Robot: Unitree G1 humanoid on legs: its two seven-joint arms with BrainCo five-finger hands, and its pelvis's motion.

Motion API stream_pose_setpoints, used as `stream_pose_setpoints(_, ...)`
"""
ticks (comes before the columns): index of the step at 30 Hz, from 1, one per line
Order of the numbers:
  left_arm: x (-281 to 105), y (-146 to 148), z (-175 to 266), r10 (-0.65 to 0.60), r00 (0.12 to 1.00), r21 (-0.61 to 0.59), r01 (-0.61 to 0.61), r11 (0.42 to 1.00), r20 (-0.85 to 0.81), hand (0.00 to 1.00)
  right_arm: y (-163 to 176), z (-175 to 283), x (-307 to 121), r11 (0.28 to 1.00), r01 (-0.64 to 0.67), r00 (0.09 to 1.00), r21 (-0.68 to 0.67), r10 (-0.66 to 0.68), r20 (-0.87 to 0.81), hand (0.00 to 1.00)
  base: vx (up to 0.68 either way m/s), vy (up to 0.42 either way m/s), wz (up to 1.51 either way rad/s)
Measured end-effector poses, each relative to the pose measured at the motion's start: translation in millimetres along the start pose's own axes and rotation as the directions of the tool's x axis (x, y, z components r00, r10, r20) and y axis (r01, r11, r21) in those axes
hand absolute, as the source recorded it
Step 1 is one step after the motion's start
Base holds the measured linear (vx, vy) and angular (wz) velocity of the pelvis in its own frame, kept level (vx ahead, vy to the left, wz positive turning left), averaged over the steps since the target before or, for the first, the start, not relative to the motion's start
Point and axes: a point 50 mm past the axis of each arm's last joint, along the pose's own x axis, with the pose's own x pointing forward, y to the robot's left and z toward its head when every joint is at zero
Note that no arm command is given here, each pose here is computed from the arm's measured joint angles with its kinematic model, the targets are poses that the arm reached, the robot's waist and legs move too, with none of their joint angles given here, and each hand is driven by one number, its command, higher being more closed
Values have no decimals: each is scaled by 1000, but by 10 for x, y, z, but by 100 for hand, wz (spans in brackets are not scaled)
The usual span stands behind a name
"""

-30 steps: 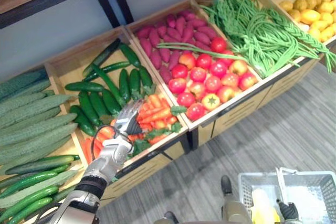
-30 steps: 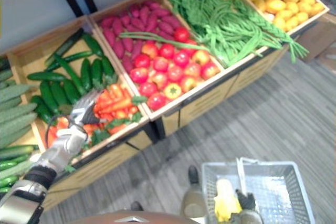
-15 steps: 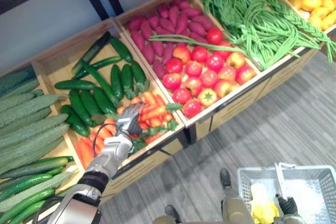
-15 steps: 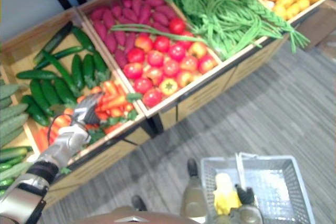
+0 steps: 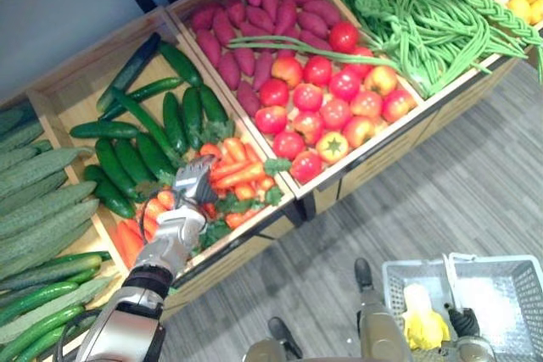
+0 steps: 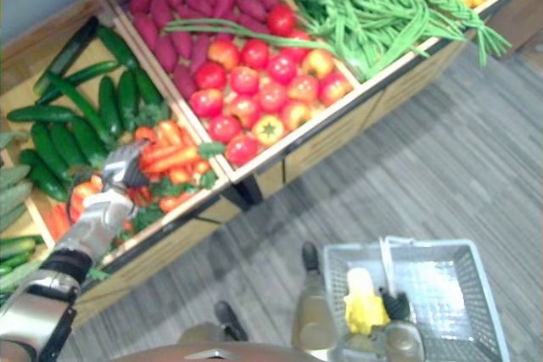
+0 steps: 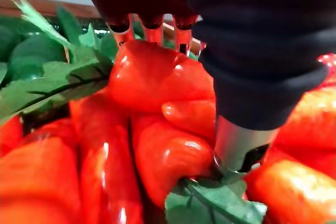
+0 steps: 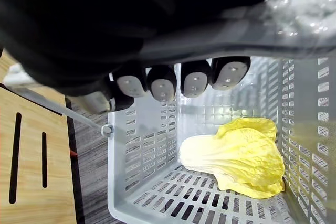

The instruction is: Pick vegetable in the basket

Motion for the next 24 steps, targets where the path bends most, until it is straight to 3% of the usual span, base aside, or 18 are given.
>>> stream_pose_setpoints(11, 55, 26, -7, -9, 1000, -6, 9, 1000, -18, 100, 8, 80, 32, 1000, -4, 1000, -5, 4, 22, 100, -8, -42, -8)
stream_pose_setpoints(24, -70, -157, -27, -92, 995, -1, 92, 996, -28, 100, 38, 52, 21, 999, -22, 1000, -30, 23, 14, 100, -30, -34, 4)
